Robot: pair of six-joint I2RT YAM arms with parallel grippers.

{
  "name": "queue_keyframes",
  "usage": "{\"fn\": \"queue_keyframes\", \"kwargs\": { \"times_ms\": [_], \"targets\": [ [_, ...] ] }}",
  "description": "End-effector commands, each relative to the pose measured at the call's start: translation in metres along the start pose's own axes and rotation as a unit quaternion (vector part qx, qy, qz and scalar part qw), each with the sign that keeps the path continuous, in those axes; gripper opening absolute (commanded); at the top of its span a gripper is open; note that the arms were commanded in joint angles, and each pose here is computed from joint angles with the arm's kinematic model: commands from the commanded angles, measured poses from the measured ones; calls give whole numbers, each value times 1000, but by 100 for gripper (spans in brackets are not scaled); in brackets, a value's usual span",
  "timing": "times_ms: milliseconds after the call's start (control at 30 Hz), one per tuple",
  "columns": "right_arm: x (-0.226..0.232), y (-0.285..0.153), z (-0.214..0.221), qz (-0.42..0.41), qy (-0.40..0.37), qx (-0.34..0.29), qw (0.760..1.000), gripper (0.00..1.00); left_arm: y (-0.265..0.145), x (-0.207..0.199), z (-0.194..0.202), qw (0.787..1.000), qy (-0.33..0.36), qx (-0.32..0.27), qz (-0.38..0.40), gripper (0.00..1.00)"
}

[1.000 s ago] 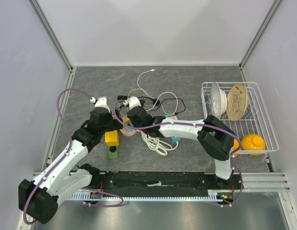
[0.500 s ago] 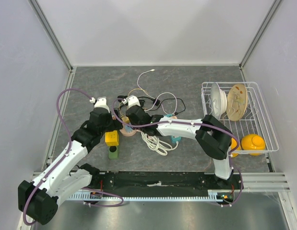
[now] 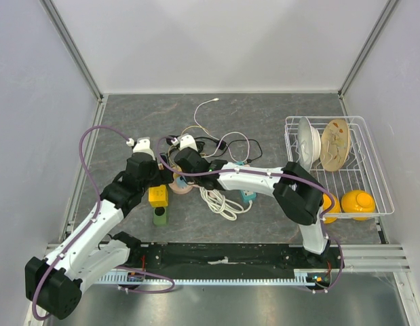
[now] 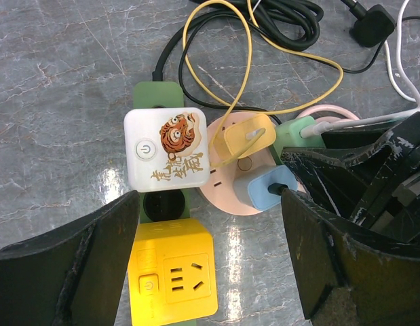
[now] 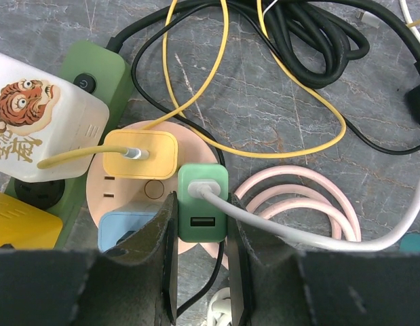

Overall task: Insert the plug
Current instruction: Insert the plug into the socket.

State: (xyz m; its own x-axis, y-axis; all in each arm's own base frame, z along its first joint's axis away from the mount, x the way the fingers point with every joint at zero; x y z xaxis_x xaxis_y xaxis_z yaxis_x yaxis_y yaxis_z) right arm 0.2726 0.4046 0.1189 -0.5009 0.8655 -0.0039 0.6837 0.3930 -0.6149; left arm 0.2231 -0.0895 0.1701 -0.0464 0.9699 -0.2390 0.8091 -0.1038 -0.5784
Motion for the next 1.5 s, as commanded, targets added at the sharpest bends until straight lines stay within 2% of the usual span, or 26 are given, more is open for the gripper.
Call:
{"fn": "queue_keyframes", "kwargs": {
  "times_ms": [0, 200, 433, 933, 1100, 1300, 1467],
  "targets": [
    [5, 10, 46, 11, -28, 68, 997, 0, 0, -1, -2, 1000, -13, -11, 7, 90],
    [1, 13, 69, 17, -50, 74, 996, 0, 0, -1, 1, 1000, -17, -8, 8, 91],
    [-10, 13, 106, 18, -95, 109, 989, 0, 0, 0, 3, 1000, -20, -8, 9, 90],
    [-31, 2, 168, 5, -117, 176, 977, 0, -3, 1, 10, 999, -36, -7, 15, 90],
    [-26, 4, 175, -9, -123, 197, 973, 0, -6, 2, 9, 999, -40, -13, 15, 91],
    [-21, 19, 162, 0, -146, 206, 967, 0, -11, 5, 5, 999, -39, -25, 9, 90],
    [-31, 17, 185, 15, -161, 231, 959, 0, -16, 7, 3, 999, -40, -34, 8, 90]
  ]
}}
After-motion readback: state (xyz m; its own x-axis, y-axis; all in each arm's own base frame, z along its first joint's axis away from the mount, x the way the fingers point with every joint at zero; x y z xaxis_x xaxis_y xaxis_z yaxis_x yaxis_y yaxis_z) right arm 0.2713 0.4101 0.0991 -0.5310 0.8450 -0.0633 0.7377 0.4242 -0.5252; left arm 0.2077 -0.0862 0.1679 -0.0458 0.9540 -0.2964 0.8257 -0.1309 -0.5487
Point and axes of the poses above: each gripper's point midway between its finger pads, its own y axis out along the fingers, its own x axis along the line the jaws close on, z = x × y, the point moved 5 cm from there along -y, back along the fingers, and after that the axes turned 2 degrees about -y, right-handed, at the moved point
